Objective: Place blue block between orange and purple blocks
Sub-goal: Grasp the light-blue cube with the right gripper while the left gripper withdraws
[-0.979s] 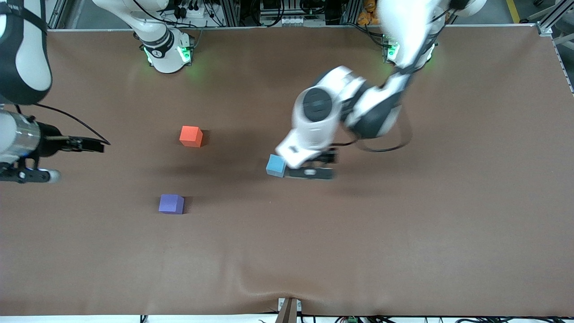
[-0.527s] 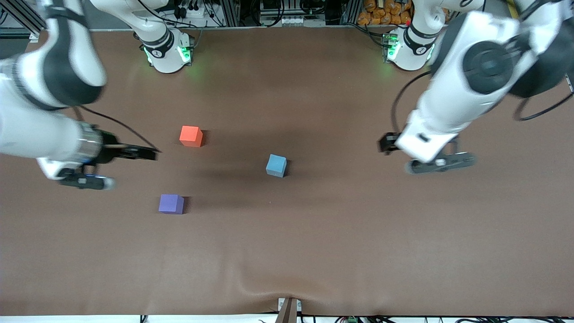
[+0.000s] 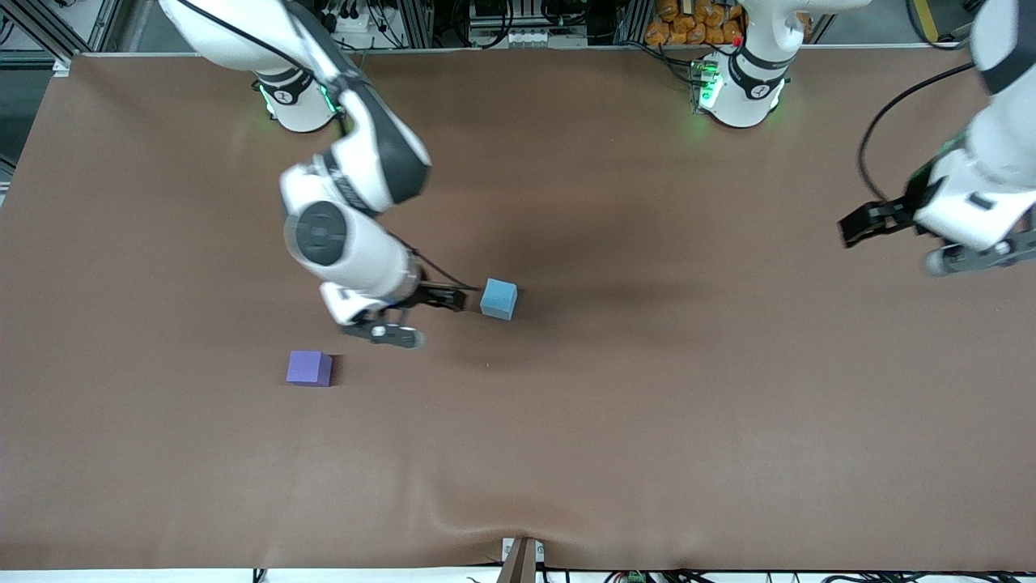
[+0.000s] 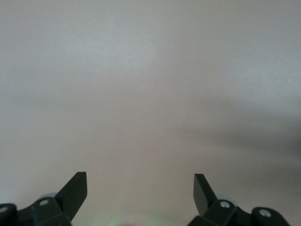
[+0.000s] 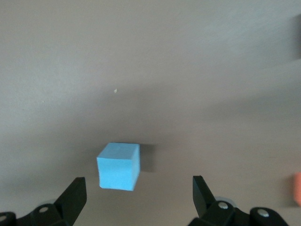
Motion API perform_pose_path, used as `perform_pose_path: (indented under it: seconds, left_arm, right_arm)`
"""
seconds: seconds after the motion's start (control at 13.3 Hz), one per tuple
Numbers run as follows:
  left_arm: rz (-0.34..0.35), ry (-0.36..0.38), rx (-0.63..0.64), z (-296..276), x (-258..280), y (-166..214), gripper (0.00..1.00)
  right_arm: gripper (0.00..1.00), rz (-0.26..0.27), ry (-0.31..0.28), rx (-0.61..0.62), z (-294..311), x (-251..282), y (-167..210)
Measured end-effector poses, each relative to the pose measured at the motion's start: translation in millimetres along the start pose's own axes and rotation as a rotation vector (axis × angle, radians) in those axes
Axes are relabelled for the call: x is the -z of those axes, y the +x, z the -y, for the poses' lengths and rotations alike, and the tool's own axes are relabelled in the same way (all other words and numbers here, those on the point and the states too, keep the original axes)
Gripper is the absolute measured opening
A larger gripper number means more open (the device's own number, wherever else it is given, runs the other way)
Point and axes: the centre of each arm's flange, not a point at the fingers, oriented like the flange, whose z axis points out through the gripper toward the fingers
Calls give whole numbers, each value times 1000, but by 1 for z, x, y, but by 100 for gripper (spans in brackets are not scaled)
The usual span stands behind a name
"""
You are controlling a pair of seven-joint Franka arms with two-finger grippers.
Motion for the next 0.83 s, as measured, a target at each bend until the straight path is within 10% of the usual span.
perform_pose_path:
  seconds: [0.83]
  left_arm:
    - [-63, -18, 26, 44, 15, 3, 100]
  right_arm:
    - [100, -26, -62, -11, 54, -116, -52]
